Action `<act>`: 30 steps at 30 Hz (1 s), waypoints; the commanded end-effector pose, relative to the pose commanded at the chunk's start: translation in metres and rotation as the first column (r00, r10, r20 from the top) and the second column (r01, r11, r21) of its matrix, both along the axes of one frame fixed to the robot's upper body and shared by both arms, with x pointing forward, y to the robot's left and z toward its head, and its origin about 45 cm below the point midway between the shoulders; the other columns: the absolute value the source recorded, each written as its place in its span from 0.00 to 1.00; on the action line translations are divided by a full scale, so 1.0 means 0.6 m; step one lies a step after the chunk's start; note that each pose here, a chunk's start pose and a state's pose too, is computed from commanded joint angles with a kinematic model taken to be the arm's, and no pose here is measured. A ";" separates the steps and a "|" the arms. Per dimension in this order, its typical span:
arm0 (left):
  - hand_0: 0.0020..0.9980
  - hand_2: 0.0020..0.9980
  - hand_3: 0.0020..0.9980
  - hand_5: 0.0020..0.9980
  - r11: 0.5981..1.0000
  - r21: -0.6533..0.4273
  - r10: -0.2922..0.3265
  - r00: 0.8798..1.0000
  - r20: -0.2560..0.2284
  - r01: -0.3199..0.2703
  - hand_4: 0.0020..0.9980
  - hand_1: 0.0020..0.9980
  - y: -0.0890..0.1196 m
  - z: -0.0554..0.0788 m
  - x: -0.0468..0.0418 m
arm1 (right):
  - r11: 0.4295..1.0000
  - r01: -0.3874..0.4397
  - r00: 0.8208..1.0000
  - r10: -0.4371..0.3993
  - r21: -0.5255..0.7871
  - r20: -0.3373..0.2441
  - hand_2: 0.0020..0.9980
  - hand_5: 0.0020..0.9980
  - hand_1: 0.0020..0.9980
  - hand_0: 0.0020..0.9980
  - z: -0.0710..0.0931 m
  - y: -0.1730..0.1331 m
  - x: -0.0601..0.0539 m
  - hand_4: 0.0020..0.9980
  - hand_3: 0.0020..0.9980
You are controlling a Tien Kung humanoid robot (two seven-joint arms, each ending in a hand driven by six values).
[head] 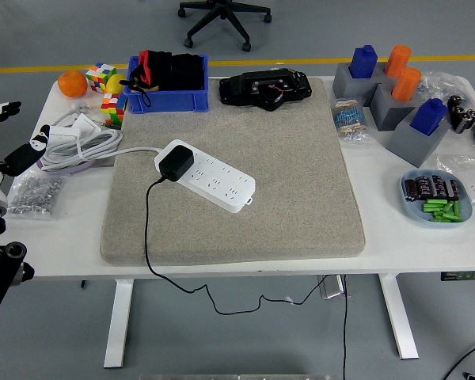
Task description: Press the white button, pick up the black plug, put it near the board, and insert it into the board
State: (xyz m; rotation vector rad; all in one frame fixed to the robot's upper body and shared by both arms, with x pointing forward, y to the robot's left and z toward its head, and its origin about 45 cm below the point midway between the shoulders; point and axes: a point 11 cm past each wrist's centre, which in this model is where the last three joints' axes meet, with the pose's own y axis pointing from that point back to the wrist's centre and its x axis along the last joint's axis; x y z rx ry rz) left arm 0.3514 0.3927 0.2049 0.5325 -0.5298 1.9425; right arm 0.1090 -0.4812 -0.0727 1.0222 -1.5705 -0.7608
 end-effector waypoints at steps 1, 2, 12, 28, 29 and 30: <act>0.88 0.74 0.73 0.24 1.000 0.000 0.001 1.000 -0.001 -0.001 0.76 0.83 0.000 0.000 0.000 | 1.000 -0.001 1.000 0.001 0.000 0.000 0.66 0.50 0.66 0.82 0.000 0.000 0.000 0.76 0.63; 0.88 0.74 0.73 0.24 1.000 0.001 0.001 1.000 0.000 -0.001 0.76 0.83 0.001 0.000 0.000 | 1.000 -0.001 1.000 0.001 0.000 0.001 0.66 0.50 0.66 0.82 0.000 0.000 0.001 0.76 0.63; 0.88 0.74 0.72 0.28 1.000 -0.001 -0.003 1.000 0.007 0.003 0.76 0.83 -0.003 0.003 0.001 | 1.000 0.009 1.000 -0.009 0.001 -0.006 0.66 0.50 0.66 0.82 -0.002 0.000 -0.007 0.76 0.63; 0.88 0.74 0.72 0.29 1.000 -0.003 -0.005 1.000 0.009 0.005 0.77 0.83 -0.005 0.004 0.001 | 1.000 0.011 1.000 -0.011 0.003 -0.004 0.66 0.50 0.66 0.82 -0.003 0.001 -0.007 0.76 0.63; 0.88 0.74 0.72 0.29 1.000 -0.004 -0.005 1.000 0.009 0.005 0.77 0.83 -0.005 0.004 0.001 | 1.000 0.011 1.000 -0.011 0.003 -0.003 0.66 0.50 0.66 0.82 -0.002 0.001 -0.007 0.76 0.63; 0.88 0.74 0.72 0.29 1.000 -0.003 -0.006 1.000 0.009 0.006 0.77 0.83 -0.006 0.004 0.001 | 1.000 0.011 1.000 -0.011 0.003 -0.003 0.66 0.50 0.66 0.82 -0.002 0.001 -0.006 0.76 0.63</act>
